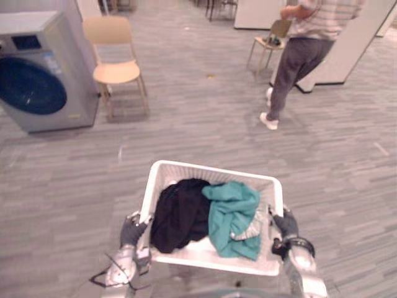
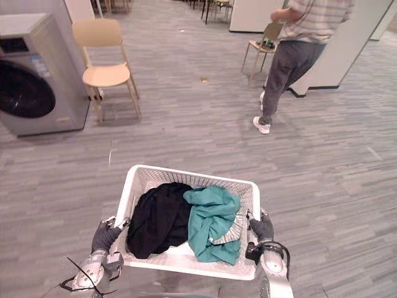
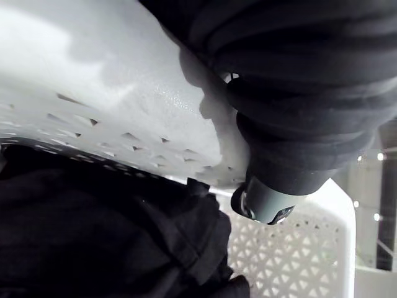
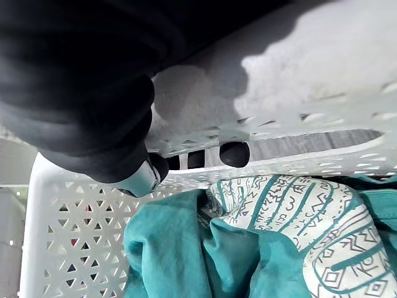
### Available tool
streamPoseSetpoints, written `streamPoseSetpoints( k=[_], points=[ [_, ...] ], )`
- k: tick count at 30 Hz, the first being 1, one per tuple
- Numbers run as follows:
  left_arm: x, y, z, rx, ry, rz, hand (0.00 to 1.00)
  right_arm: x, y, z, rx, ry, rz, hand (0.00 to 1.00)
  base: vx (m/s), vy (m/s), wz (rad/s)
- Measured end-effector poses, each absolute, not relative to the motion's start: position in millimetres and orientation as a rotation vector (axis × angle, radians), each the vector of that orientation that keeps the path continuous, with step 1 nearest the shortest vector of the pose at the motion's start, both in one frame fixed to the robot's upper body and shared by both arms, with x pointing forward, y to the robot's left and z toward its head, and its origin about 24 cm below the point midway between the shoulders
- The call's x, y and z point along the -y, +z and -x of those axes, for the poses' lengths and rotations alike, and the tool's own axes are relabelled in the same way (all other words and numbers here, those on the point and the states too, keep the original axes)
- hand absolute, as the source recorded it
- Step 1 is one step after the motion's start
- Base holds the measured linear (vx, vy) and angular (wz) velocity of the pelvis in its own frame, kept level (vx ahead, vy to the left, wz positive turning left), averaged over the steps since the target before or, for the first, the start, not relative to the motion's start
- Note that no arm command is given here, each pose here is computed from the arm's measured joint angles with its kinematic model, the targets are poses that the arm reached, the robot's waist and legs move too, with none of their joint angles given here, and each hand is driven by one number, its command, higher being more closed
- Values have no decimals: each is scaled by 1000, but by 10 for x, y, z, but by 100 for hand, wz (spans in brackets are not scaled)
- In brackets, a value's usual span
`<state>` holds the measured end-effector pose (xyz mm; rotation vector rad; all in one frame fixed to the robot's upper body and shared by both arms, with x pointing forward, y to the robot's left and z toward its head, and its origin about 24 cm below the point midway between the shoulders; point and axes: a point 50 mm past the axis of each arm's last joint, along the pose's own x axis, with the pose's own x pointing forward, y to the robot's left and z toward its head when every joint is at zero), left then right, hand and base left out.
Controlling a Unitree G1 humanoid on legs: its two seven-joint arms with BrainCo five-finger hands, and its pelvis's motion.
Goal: Pick up the laundry basket with both hands and put the clothes into the washing machine.
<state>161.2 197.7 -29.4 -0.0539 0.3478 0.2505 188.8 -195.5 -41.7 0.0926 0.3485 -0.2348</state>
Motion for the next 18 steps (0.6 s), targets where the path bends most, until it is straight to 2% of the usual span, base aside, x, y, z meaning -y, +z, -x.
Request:
streamPoseSetpoints(
  k=[5, 9, 11, 15, 18],
  points=[
    [-1962, -219, -1730, -300, 237, 65, 100, 1980, -333, -1939, -303, -251, -105, 100, 777, 74, 34],
    [-1831, -394, -1681, -374, 278, 159, 100, 2096, -315, -1958, -318, -215, -20, 100, 780, 44, 37],
    [-1778, -480, -1591, -411, 275, 181, 100, 2161, -336, -1878, -332, -229, -1, 100, 535, -223, 1],
    [-1964, -401, -1608, -374, 284, 122, 100, 1966, -362, -1968, -330, -198, -70, 100, 631, 26, -28],
    [-1953, -440, -1596, -386, 287, 131, 100, 1972, -385, -1994, -339, -206, -66, 100, 568, 174, -30]
  ],
)
